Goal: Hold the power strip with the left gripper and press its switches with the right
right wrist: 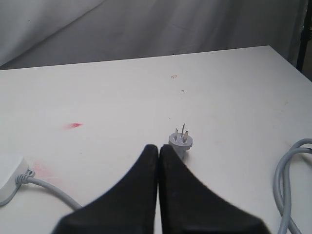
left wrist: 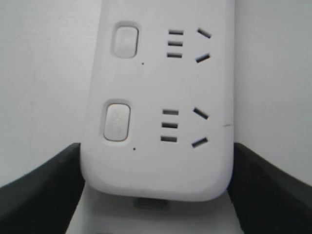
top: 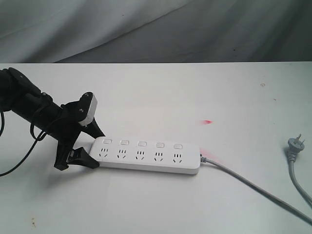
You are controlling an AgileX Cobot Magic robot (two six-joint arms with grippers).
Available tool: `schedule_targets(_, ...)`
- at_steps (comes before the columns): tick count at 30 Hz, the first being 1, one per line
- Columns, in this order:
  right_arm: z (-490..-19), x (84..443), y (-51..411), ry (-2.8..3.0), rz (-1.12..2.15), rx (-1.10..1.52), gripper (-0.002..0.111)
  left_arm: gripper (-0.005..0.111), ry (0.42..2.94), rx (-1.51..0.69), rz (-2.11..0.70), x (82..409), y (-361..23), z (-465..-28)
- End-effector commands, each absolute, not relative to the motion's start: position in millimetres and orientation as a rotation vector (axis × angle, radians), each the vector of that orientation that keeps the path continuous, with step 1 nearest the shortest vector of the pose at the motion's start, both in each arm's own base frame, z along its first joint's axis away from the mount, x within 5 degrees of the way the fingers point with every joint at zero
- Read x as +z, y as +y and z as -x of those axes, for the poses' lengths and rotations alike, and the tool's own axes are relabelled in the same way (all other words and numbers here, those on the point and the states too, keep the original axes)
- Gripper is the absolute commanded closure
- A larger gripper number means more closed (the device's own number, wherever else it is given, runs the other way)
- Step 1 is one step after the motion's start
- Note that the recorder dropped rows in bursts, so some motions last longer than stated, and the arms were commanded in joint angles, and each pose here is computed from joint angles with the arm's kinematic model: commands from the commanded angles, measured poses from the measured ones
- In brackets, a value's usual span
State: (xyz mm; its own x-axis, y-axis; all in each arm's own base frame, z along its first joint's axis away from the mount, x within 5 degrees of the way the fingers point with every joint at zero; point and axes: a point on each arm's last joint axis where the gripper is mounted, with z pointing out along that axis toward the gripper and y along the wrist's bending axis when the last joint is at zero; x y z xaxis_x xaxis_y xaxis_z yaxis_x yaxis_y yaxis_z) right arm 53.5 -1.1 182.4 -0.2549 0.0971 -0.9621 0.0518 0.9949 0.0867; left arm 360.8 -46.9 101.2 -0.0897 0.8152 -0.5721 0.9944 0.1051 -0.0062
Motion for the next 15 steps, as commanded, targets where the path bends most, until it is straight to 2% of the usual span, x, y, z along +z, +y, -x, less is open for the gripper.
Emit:
schedule_targets(1, -53.3, 181.4, -1.4, 1.833, -0.12, 0.043, 0.108, 0.107, 1.947, -0.547, -1.766, 103.6, -49.5, -362.1)
schedule_targets(13, -53.3, 181.4, -1.4, 1.833, -0.12, 0.043, 0.108, 0.107, 1.947, -0.547, -1.766, 103.6, -49.5, -362.1)
schedule_targets(15, -53.3, 181.4, -1.4, 1.833, -0.12, 0.043, 0.108, 0.104, 1.946, -0.545, -1.774, 103.4, -49.2, -361.8)
